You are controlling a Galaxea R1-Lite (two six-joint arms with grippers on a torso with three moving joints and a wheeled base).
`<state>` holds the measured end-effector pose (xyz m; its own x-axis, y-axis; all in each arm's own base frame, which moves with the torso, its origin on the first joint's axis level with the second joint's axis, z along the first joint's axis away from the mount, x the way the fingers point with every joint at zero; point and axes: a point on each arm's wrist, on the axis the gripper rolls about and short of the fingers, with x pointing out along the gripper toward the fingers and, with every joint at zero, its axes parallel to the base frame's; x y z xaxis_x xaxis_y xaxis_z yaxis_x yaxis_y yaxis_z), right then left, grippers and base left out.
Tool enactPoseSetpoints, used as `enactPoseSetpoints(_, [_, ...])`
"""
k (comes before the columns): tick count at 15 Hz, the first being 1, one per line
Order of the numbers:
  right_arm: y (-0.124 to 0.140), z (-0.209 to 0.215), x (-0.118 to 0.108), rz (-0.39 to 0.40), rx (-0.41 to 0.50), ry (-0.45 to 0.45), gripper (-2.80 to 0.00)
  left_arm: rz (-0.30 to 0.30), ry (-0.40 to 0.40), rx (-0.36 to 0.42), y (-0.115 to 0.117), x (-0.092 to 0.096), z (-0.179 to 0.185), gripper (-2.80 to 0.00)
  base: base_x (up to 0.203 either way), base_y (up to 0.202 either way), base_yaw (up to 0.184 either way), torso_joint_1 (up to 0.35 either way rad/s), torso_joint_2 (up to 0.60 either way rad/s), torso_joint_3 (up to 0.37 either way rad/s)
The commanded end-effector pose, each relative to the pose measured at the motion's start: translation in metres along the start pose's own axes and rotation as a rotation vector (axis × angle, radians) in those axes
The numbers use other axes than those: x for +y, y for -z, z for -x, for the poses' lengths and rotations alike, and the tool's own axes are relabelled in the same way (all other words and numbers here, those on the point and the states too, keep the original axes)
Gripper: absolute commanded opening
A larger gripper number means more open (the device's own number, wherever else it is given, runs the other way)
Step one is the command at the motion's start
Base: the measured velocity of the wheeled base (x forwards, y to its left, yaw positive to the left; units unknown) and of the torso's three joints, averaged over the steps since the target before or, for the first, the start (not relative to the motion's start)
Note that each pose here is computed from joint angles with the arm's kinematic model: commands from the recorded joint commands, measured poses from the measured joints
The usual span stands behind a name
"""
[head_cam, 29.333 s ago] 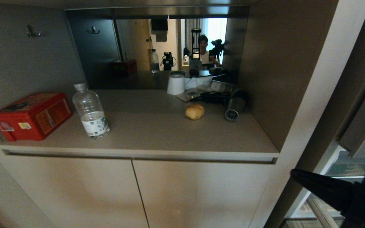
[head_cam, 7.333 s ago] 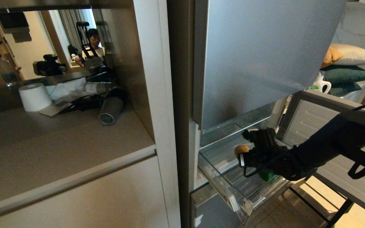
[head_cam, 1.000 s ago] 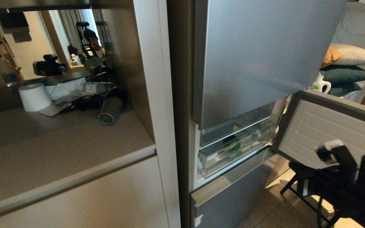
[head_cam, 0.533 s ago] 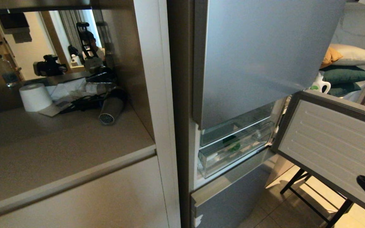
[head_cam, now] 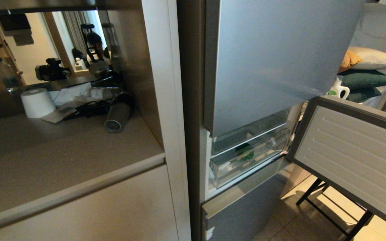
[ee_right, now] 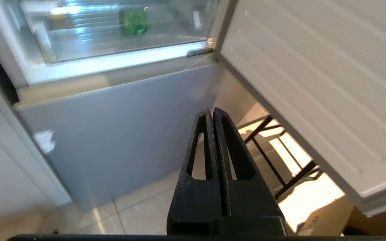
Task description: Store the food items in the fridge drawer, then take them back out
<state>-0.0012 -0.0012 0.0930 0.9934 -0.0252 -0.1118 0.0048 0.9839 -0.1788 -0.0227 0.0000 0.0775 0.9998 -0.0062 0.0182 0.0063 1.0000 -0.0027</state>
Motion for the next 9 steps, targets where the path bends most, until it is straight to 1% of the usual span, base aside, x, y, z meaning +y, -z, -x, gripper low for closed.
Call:
enactPoseSetpoints(1, [0.008,0.013,0.002,0.000,-0.096,-0.008,-2.80,0.000,0.000,0.009,0.003,0.000,-0.001,-2.80,0.000,0.000,0.000,0.000,0.00,0.000])
enactPoseSetpoints(2, [0.013,0.018,0.003,-0.001,-0.139,-0.023,-2.80,-0.001,0.000,0.009,0.003,0.000,-0.001,-2.80,0.000,0.000,0.000,0.000,0.00,0.000])
enactPoseSetpoints(3, [0.016,0.020,0.004,-0.009,-0.153,-0.040,-2.80,-0.001,0.000,0.009,0.003,0.000,-0.001,-2.80,0.000,0.000,0.000,0.000,0.00,0.000])
enactPoseSetpoints(5, [0.019,0.020,0.006,-0.030,-0.121,-0.072,-2.80,-0.001,0.000,0.009,0.003,0.000,-0.001,-2.80,0.000,0.000,0.000,0.000,0.00,0.000])
enactPoseSetpoints(9, [0.020,0.019,0.005,-0.089,-0.110,-0.056,-2.80,-0.001,0.000,0.010,0.003,0.000,-0.001,-2.80,0.000,0.000,0.000,0.000,0.00,0.000])
